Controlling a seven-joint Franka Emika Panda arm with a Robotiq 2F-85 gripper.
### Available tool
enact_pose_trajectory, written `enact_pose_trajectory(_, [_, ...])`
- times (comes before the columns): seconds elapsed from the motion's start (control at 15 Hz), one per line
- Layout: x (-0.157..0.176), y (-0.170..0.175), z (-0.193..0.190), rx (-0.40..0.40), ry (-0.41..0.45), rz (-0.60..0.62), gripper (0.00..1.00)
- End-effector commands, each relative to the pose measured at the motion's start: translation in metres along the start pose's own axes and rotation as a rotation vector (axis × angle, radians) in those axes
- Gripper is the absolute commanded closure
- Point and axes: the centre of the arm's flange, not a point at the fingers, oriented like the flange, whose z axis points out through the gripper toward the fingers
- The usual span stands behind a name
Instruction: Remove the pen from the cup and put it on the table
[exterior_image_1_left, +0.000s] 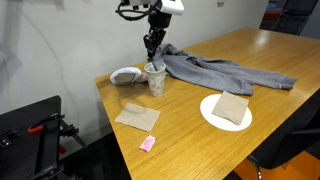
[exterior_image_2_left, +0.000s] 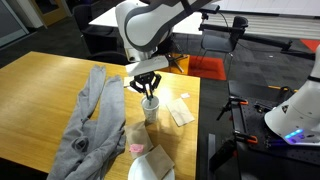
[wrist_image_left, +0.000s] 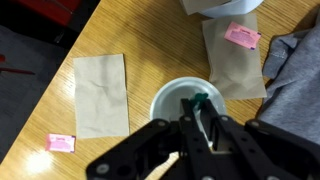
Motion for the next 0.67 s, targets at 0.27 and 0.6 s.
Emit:
enact_pose_trajectory(0.27, [-0.037, 0.025, -0.057, 0.032, 0.011, -0.054, 0.96])
enact_pose_trajectory(0.6, [-0.065, 0.041, -0.088, 0.041, 0.018, -0.132, 0.96])
